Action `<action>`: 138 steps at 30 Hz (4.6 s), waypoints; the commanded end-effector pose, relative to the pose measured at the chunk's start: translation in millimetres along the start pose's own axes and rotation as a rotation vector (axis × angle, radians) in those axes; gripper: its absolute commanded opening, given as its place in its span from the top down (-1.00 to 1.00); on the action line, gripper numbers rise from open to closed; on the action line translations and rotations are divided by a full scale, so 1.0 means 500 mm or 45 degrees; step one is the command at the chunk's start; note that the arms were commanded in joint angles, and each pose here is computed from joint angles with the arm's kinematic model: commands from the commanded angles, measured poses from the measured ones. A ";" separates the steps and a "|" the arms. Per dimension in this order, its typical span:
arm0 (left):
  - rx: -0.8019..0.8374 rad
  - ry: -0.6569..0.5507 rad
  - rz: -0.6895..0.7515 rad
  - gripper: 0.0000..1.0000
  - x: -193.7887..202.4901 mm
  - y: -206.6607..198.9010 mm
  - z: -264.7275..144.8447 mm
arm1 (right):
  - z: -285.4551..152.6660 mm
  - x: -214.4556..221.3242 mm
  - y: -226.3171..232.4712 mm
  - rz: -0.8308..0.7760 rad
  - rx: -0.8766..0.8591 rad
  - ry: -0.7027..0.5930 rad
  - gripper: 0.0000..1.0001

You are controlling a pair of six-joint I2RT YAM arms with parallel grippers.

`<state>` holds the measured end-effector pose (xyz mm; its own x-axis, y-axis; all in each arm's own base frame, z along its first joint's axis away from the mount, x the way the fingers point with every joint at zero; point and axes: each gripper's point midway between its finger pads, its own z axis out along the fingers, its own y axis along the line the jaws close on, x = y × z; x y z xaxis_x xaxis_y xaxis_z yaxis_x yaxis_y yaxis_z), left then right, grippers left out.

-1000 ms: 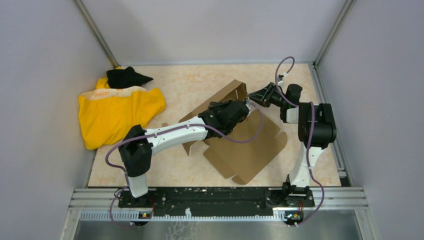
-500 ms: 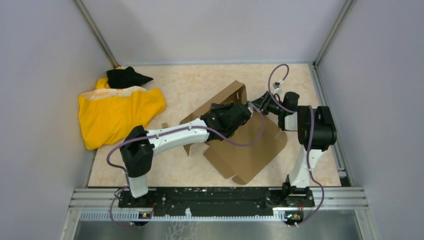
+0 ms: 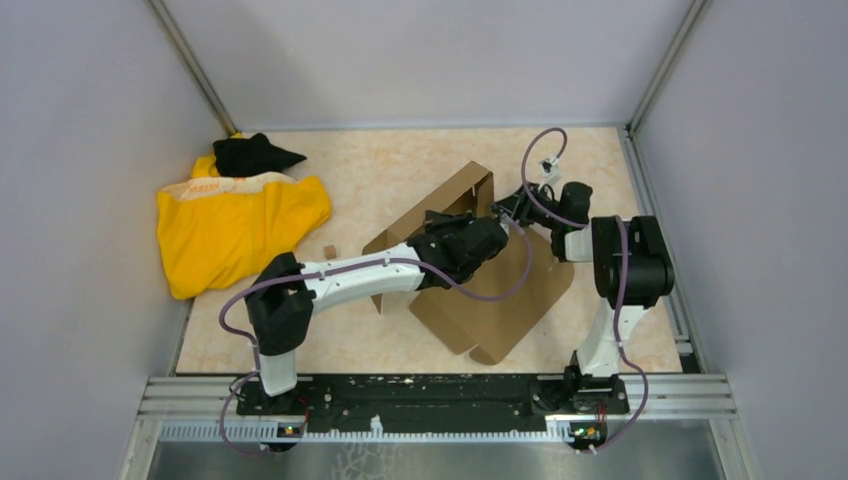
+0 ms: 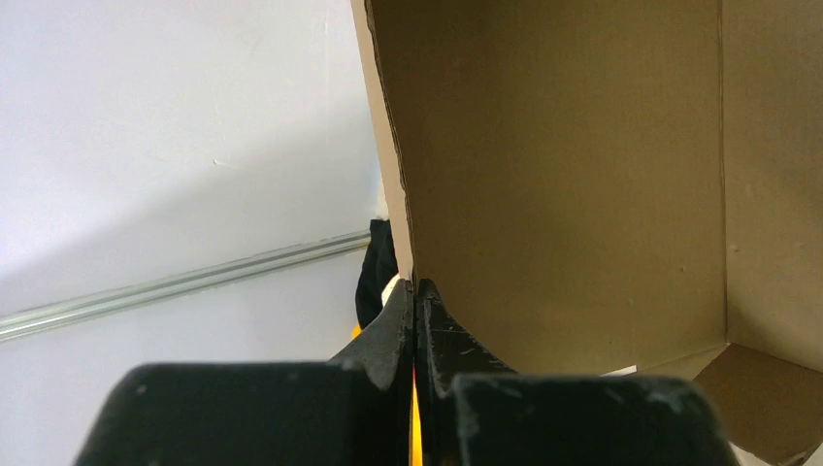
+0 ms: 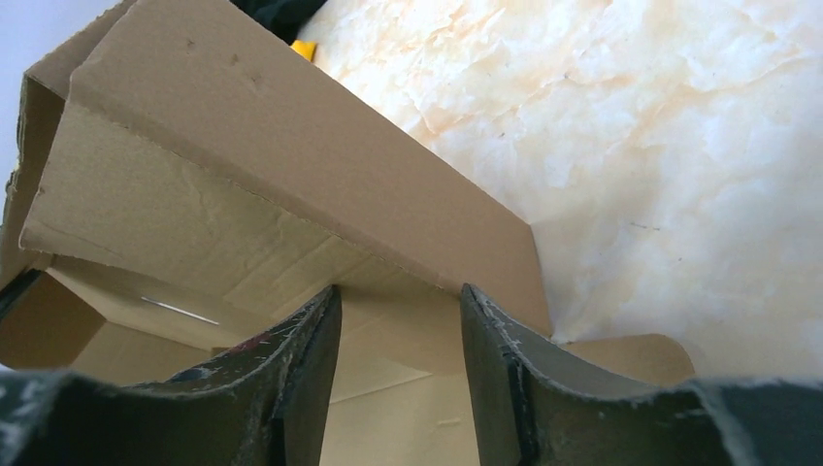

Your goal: Fold the paper box

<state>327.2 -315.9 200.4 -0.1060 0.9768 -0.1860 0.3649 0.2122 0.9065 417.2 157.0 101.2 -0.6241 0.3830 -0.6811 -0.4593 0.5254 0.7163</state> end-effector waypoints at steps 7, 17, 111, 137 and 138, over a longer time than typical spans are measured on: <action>0.072 -0.069 0.060 1.00 -0.024 -0.050 0.002 | 0.024 -0.062 0.045 -0.319 -0.077 -0.114 -0.08; 0.082 -0.094 0.061 1.00 -0.037 -0.054 0.006 | 0.047 -0.069 0.059 -0.390 -0.165 -0.152 -0.17; 0.181 -0.286 -0.098 1.00 -0.016 -0.052 -0.080 | 0.051 -0.018 0.157 -0.753 0.192 -0.453 0.68; 0.196 -0.287 -0.100 1.00 -0.015 -0.062 -0.072 | -0.033 -0.102 0.040 -0.685 0.860 -0.656 0.88; 0.193 -0.288 -0.100 1.00 -0.015 -0.061 -0.073 | -0.035 -0.102 0.038 -0.681 0.868 -0.659 0.88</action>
<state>291.8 -320.4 202.4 0.0325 0.9383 -0.3444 0.4362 0.2967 0.8495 409.9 159.2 103.8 -0.1636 0.1180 -0.9794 -0.1840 0.9717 0.1478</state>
